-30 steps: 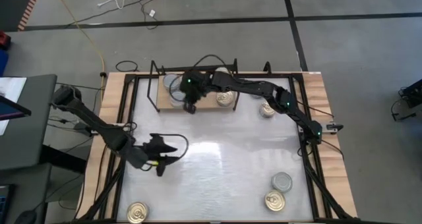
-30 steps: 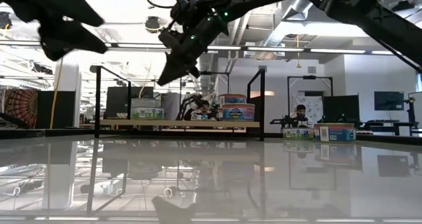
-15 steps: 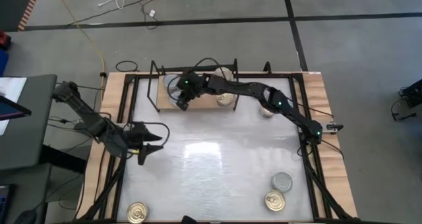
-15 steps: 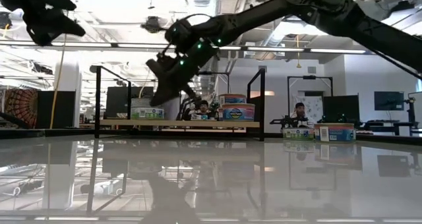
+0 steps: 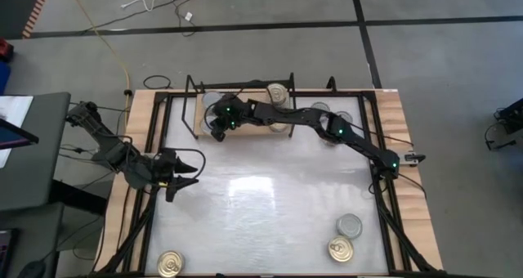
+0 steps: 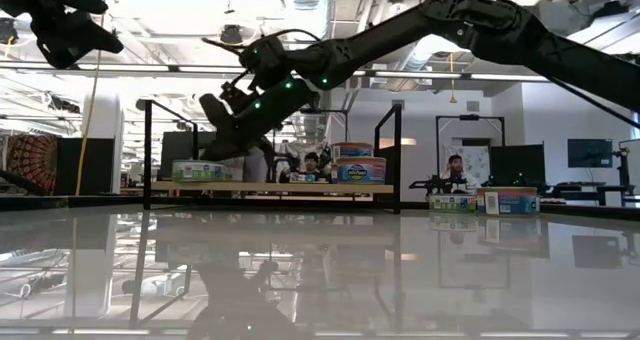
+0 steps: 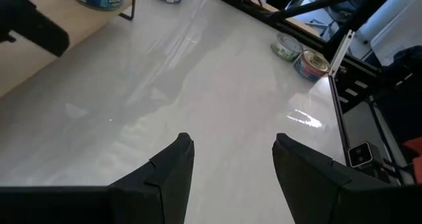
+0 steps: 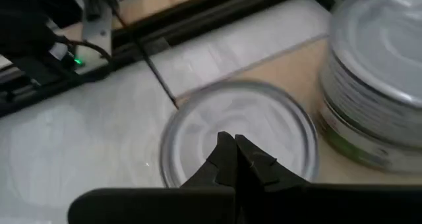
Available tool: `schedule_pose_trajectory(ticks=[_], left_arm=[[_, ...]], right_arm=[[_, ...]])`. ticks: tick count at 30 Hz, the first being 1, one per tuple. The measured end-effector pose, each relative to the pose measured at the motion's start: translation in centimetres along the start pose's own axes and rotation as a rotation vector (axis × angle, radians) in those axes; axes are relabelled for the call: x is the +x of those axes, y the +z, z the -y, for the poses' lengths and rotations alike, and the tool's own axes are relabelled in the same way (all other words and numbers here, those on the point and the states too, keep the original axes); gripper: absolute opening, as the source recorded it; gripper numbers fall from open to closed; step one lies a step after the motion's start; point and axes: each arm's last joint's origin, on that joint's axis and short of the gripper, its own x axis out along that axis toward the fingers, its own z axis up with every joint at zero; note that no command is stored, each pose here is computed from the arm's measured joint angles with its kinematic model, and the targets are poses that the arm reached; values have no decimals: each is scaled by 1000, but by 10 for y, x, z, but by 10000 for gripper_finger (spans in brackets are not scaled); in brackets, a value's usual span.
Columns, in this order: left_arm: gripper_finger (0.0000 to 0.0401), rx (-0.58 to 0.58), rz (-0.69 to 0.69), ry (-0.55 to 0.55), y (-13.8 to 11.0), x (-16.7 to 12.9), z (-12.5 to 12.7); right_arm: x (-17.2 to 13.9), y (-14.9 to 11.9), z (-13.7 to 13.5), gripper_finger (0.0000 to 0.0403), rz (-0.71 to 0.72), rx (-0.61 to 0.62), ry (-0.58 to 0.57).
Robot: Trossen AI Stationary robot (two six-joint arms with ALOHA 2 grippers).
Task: Stack canned seafood by type on shelf
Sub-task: Put the green tuna can on the shelf
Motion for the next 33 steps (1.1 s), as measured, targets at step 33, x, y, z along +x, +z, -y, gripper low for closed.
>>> schedule_pose_trajectory(ticks=[33], left_arm=[[197,-49,-13,-11,0,0,0]], right_arm=[[-8,-1,0,21,-81,15,-25]])
